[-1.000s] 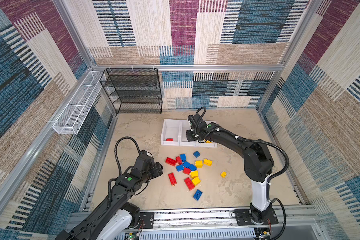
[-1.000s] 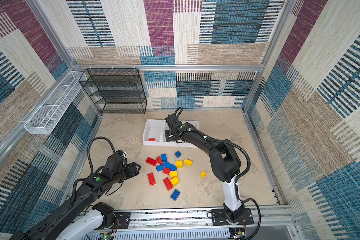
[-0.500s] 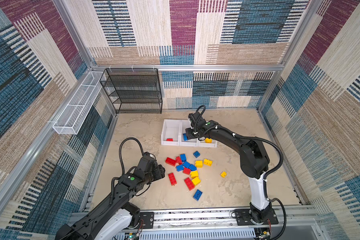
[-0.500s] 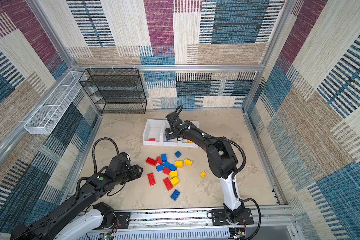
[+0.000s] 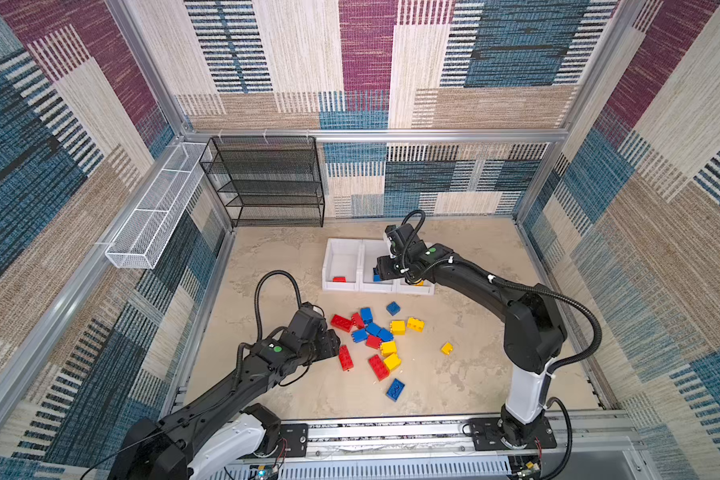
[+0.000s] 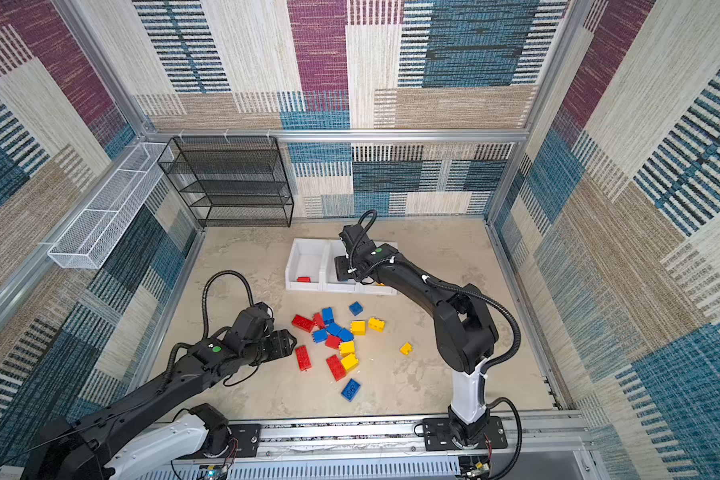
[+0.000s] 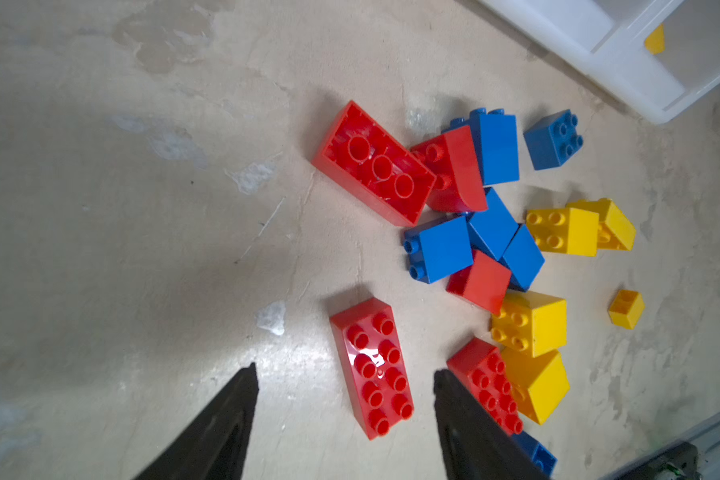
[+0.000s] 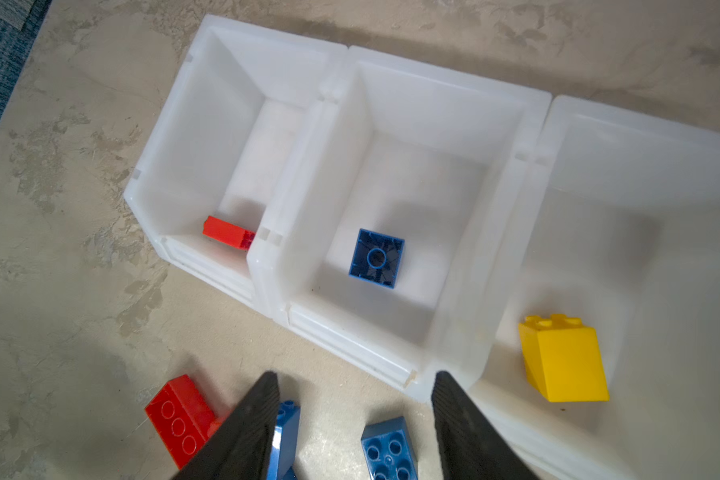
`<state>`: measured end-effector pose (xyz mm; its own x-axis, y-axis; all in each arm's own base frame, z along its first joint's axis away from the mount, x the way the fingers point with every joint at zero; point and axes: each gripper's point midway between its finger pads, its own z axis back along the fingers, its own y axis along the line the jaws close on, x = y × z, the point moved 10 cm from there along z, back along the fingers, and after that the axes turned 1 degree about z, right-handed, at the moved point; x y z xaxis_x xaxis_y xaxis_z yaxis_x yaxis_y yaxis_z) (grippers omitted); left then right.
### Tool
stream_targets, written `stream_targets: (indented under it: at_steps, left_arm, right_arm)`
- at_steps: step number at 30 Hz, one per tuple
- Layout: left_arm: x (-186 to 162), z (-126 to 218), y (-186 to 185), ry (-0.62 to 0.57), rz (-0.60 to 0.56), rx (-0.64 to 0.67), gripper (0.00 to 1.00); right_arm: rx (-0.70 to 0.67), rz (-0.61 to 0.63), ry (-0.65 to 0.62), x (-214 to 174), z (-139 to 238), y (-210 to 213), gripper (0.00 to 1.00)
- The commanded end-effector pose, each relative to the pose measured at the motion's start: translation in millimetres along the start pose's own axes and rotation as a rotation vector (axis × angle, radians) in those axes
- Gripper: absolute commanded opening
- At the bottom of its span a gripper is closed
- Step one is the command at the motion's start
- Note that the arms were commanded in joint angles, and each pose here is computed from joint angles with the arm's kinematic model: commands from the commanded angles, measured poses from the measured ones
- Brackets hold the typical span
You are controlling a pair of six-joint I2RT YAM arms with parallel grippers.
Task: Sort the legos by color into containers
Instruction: 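Grasp a red brick with the left gripper while the right gripper hovers over the pile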
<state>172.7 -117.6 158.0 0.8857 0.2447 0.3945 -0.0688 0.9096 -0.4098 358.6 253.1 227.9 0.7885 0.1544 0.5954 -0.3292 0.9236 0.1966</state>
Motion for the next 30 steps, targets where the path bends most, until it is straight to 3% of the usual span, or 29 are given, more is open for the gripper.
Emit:
stream_targets:
  at_steps: [1,21,30]
  left_arm:
    - [0.5,-3.8,-6.1,-0.004,0.029,0.019,0.71]
    - [-10.1,-53.7,-50.7,0.184,-0.140,0.216,0.70]
    - [-18.2,-61.9,-58.7,0.214,-0.260,0.298,0.49]
  right_arm:
    - [0.026,-0.013,-0.033,-3.4,10.8,0.6,0.62]
    - [0.004,-0.121,-0.043,-65.2,45.7,-24.1,0.63]
    - [0.009,-0.139,-0.030,-76.3,44.9,-27.3,0.63]
